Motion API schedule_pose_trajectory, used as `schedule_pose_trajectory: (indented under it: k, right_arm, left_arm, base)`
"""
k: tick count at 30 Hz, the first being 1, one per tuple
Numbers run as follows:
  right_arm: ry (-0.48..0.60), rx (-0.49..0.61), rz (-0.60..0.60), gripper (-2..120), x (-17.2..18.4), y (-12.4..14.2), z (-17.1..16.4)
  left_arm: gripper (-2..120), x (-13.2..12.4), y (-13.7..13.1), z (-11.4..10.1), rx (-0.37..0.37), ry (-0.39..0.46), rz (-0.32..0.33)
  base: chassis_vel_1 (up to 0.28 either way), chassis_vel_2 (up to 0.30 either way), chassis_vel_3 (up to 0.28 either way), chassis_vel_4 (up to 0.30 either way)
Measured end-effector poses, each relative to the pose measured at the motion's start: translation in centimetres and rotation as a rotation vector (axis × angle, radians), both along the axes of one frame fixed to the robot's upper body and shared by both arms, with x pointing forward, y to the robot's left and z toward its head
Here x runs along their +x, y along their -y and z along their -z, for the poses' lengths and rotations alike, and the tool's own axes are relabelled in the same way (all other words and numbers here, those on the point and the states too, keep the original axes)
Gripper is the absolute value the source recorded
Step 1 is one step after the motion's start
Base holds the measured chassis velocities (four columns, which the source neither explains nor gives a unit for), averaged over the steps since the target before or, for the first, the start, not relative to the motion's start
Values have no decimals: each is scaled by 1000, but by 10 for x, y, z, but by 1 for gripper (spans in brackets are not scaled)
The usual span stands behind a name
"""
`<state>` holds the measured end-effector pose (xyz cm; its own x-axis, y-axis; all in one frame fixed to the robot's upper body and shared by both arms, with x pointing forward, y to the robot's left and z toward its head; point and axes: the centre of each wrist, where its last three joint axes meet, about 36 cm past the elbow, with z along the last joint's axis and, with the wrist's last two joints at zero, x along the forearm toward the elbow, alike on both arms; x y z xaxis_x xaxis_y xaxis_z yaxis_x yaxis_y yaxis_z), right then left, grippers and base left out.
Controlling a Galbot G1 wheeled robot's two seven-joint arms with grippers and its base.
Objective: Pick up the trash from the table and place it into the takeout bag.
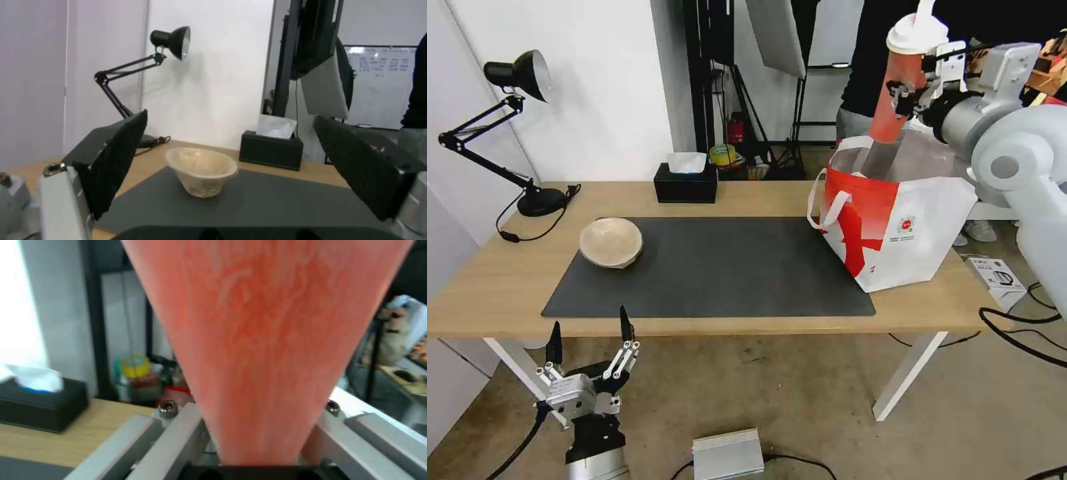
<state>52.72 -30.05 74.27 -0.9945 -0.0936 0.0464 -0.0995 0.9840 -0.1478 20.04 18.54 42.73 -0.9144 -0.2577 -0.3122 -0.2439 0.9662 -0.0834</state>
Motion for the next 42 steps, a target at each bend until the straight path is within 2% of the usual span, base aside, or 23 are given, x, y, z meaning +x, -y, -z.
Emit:
schedule_pose_trajectory:
  k: [7,17,26,39,42]
  right_arm:
    - [-97,-51,72,6,16,20,26]
    - [-148,-117,89,6,25,34,42]
    - [-197,-185,73,6,31,37,60]
    - [-230,-195,75,6,36,34,74]
    - [-234,-199,78,14,36,32,77]
  left_arm:
    - [100,0,0,0,-2,-1,3]
    - [100,0,1,0,-5,-2,6]
    - [100,0,2,1,-9,-2,9]
    - [100,0,3,1,-12,-3,9]
    - [100,-1,3,1,-9,-6,17]
  base:
    - [0,0,0,0]
    - [0,0,0,0]
    - [0,0,0,0]
    - [0,0,0,0]
    - [0,0,0,0]
